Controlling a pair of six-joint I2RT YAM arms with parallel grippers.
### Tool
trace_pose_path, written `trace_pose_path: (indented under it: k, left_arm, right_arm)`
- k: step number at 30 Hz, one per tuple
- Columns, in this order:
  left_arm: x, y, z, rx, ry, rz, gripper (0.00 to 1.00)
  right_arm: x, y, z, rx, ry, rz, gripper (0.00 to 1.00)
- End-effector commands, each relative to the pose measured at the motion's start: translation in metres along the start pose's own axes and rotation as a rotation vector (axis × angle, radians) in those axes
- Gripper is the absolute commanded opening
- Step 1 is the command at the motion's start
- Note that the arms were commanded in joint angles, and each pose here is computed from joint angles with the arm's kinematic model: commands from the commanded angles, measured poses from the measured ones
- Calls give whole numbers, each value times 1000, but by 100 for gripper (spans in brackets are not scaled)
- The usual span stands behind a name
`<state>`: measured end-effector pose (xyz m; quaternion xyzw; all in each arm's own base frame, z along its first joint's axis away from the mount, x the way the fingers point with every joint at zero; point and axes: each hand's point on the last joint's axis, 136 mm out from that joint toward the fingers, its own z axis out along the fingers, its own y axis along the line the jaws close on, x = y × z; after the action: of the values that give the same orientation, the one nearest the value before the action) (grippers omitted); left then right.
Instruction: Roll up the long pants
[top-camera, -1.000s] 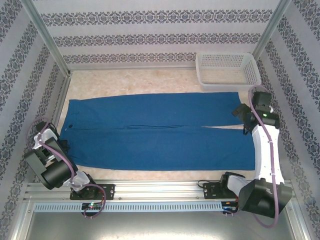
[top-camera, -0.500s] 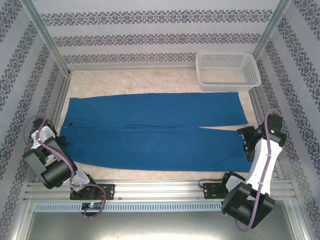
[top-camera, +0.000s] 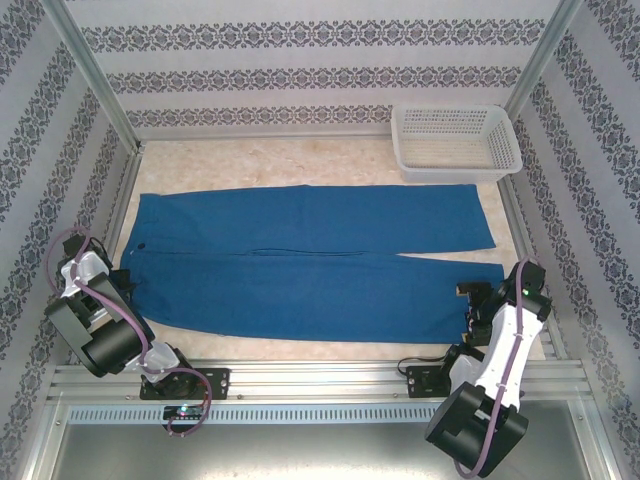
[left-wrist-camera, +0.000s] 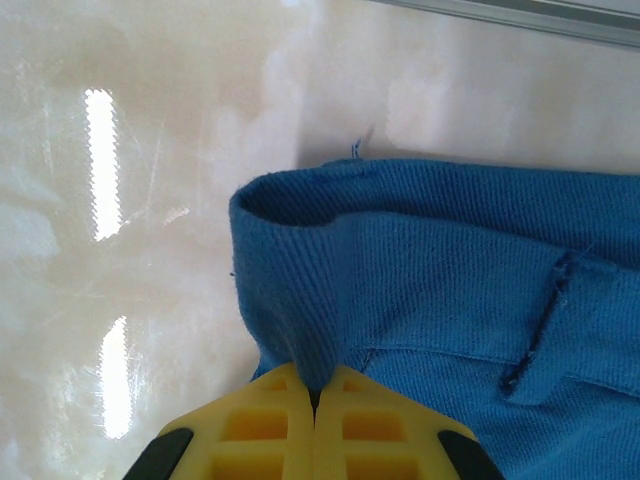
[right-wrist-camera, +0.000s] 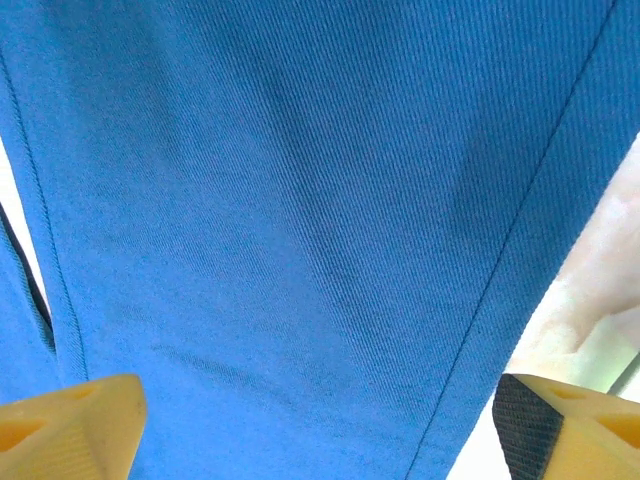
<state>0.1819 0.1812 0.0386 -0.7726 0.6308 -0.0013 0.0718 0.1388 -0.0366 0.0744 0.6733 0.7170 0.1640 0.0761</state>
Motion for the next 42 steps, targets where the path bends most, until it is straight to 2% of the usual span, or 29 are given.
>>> trace_pose_path:
  k: [1,6,9,13,18,21,23,27,30,31,32,33,34,37,42]
  left_arm:
    - [-1,-11,0,47,17,-2,0]
    - [1,-13,2,54,28,-2,0]
    - [1,-17,3,61,41,7,0]
    - [-1,-22,2,69,45,11,0]
    - [-2,-27,-3,82,41,15,0]
    - [-2,-27,-7,74,32,33,0]
    - [-3,-27,-10,74,23,45,0]
    - [-2,-29,-16,83,16,70,0]
    - [1,-32,-19,105,23,87,0]
    - [2,-34,-20,112,28,91,0]
    - [4,-35,-19,117,37,93,0]
    - [5,-36,-18,120,44,92,0]
    - [6,-37,-17,121,51,91,0]
    - [8,-40,-17,125,69,94,0]
    - [6,-38,-21,110,65,99,0]
  right_arm:
    - [12,-35,-4,136,15,-14,92]
    - [-3,-30,-11,136,-57,-50,89]
    - [-10,-13,-15,97,-82,-103,89]
    - [-37,25,-57,131,-243,-341,91]
    - [-52,91,-99,200,-403,-740,95]
    - [-38,128,-95,230,-385,-1009,95]
    - [-28,140,-85,273,-341,-1108,95]
    - [0,151,-56,363,-230,-1295,95]
    - [20,154,-41,456,-194,-1431,93]
    - [22,156,-38,476,-196,-1437,86]
    - [23,162,-33,474,-197,-1428,62]
    - [24,170,-29,452,-206,-1410,23]
    - [25,180,-25,420,-219,-1396,1]
    - [29,216,-12,335,-250,-1373,0]
    - [4,245,27,441,-189,-1336,0]
